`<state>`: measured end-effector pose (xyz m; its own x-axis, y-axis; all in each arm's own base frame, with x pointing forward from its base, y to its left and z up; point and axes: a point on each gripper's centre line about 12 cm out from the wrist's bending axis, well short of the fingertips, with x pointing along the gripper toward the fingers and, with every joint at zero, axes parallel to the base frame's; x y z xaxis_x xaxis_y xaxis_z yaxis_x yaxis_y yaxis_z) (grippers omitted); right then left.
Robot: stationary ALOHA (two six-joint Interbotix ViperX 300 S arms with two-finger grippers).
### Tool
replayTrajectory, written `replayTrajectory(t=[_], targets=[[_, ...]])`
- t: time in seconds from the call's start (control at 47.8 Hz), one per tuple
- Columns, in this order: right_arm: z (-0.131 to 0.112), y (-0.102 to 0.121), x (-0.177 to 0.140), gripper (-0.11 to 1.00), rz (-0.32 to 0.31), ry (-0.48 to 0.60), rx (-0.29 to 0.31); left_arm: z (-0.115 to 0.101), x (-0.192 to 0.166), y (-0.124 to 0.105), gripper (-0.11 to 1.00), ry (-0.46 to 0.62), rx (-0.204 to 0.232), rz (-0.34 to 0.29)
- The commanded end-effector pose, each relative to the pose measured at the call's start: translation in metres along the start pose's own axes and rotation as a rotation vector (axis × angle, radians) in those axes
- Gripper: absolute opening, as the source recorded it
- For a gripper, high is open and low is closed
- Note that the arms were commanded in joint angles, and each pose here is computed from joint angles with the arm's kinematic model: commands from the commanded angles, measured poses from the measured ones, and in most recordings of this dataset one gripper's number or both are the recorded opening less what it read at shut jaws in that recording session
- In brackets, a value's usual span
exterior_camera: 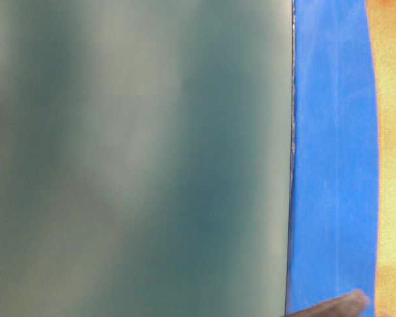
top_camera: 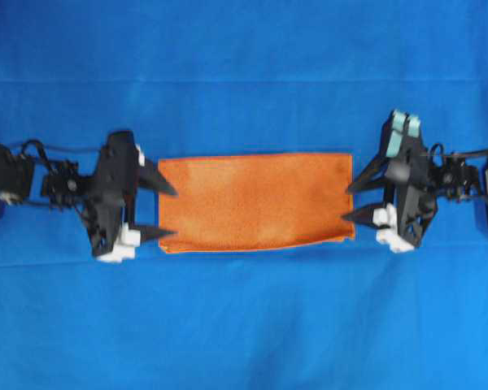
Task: Fold the orange towel.
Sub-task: 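Release the corners and lift both grippers away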
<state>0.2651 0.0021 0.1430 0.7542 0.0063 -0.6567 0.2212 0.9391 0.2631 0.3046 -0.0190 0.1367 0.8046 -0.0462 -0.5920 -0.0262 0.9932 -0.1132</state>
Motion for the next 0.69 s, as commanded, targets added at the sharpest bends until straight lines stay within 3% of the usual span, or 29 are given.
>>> replayTrajectory(t=[0.0,0.23,0.481,0.669], targets=[[0.019,-0.006,-0.011,0.63,-0.011,-0.072,0.001,0.011,-0.01,0.012,0.73,-0.044,-0.016,0.029],[0.026,-0.043,-0.019,0.63,-0.129,-0.075,0.032,0.015,-0.013,0.035,0.73,-0.056,-0.002,0.093],[0.026,-0.05,-0.013,0.63,-0.153,-0.052,0.022,0.014,-0.01,0.039,0.73,-0.043,0.008,0.105],[0.022,-0.063,0.007,0.63,-0.182,-0.007,0.022,-0.002,0.004,0.054,0.73,0.023,-0.02,0.142]])
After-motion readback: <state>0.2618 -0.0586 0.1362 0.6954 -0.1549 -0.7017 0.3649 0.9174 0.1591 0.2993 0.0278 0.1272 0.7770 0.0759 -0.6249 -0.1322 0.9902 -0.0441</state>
